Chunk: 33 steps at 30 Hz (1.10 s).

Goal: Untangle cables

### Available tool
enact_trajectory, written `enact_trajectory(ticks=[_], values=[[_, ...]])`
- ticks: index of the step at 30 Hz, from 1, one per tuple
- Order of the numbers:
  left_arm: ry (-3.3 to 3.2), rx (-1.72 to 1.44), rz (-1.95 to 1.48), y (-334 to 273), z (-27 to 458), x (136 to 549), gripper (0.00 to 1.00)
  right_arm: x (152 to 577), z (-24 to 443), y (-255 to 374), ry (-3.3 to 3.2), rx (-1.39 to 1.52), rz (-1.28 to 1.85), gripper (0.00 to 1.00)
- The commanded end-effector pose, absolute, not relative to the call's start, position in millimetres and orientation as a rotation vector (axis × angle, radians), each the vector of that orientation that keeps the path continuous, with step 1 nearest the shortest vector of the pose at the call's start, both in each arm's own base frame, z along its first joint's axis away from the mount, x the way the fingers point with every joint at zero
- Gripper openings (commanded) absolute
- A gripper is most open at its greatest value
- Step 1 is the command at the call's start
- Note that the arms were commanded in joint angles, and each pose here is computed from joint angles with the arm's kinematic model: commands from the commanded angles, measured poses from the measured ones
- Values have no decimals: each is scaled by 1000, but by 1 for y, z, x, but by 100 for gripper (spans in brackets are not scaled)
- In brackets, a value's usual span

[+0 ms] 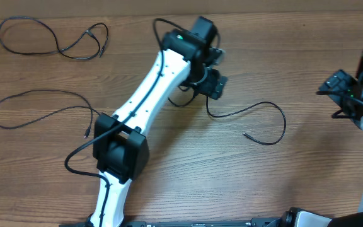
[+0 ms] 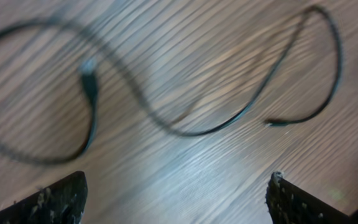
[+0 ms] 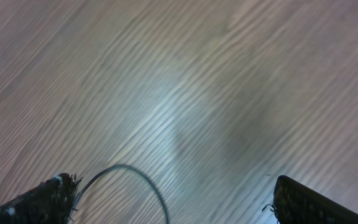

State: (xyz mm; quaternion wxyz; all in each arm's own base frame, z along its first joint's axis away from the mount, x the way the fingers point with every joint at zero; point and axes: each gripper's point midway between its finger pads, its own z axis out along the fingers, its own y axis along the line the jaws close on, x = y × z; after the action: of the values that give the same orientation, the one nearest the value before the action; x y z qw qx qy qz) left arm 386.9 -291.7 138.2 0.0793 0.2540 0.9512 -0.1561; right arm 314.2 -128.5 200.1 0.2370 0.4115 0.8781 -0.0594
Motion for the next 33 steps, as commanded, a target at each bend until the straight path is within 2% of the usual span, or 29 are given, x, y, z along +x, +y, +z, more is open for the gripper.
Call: enact_trajectory(ticks=[1,9,15,23,26,30,32,33], values=[[2744,918,-488,-317,138,384,91,315,213,-142,2355,1154,-178,100],[2589,1151,-500,-359,134,370,90,315,213,-143,2352,1157,-179,100],[2651,1261,-460,-369,84,359,95,315,213,-143,2352,1157,-179,100],[2767,1249,-463,-371,29,355,83,315,213,-143,2352,1157,-179,100],[2795,1243,-455,-369,20,353,69,315,213,-143,2352,1157,-179,100],[2798,1234,-456,-369,20,353,45,315,213,-143,2352,1157,-178,100],[2820,1191,-459,-370,20,354,29,315,213,-143,2352,1157,-179,100],[2832,1166,-460,-370,20,354,17,315,213,-143,2352,1157,-179,100]])
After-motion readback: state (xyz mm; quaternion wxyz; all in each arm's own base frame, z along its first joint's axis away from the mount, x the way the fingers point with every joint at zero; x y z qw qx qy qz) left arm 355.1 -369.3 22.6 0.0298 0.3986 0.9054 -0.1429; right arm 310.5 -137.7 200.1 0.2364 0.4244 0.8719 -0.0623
